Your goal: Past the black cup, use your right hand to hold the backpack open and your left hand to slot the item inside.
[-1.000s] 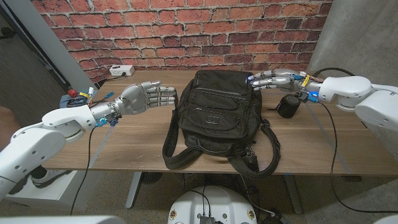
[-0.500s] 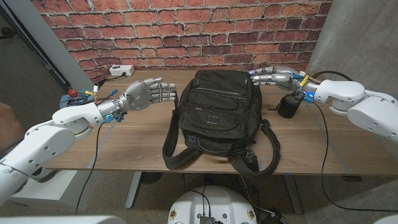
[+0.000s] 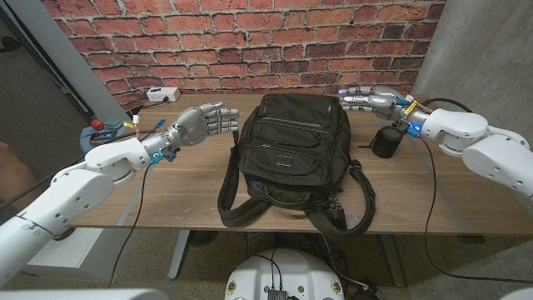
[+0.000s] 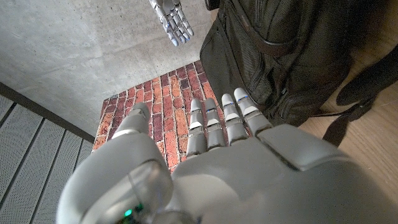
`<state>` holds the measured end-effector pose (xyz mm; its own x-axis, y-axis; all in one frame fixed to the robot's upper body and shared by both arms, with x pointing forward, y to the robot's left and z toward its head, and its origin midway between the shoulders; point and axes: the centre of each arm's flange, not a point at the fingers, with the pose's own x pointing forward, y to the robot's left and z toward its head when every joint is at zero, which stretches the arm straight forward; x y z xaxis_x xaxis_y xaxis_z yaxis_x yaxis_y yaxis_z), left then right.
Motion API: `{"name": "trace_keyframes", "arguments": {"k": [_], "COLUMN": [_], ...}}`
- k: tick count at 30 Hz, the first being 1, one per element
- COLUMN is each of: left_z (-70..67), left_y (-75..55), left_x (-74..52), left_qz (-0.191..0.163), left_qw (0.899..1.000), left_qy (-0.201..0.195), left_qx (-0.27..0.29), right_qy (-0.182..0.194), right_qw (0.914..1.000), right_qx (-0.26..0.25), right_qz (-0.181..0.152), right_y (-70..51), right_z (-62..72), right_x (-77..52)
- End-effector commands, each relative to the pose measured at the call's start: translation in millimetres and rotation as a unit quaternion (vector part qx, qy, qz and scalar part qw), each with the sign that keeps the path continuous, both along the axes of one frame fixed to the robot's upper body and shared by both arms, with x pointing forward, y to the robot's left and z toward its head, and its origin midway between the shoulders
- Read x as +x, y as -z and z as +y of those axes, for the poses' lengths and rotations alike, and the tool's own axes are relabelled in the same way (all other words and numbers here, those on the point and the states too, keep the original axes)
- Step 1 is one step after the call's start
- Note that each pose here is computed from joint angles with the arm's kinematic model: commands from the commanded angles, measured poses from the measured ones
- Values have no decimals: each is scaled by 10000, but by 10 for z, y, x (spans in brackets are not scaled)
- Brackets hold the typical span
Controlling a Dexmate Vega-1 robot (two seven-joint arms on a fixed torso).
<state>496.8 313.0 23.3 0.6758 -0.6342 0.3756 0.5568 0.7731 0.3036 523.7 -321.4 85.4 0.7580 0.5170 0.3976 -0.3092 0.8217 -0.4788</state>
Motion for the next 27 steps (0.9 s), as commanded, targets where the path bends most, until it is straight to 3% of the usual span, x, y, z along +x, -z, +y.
{"name": "trace_keyframes", "arguments": {"k": [1,9,12,19,27], "left_z": [-76,-102,-142,-225,-294], "left_y": [75,126,134,153,147], "left_x": [-5,-44,-45,22,91], "left_qz": [-275,-532,-829,-1014,-1288], "left_qw": [9977,9943,9899,9875,9797], "left_qy": [-594,-871,-1141,-1156,-1472], "left_qx": [-193,-312,-170,-356,-429], "right_qy": [-158,-274,-317,-416,-506], "right_qw": [9987,9965,9951,9924,9880], "right_qx": [458,759,912,1150,1448], "right_qz": [-137,-194,-201,-141,-172], "right_y": [-7,56,110,202,275], "right_z": [-101,-132,-147,-187,-232], "right_x": [126,138,131,134,179]}}
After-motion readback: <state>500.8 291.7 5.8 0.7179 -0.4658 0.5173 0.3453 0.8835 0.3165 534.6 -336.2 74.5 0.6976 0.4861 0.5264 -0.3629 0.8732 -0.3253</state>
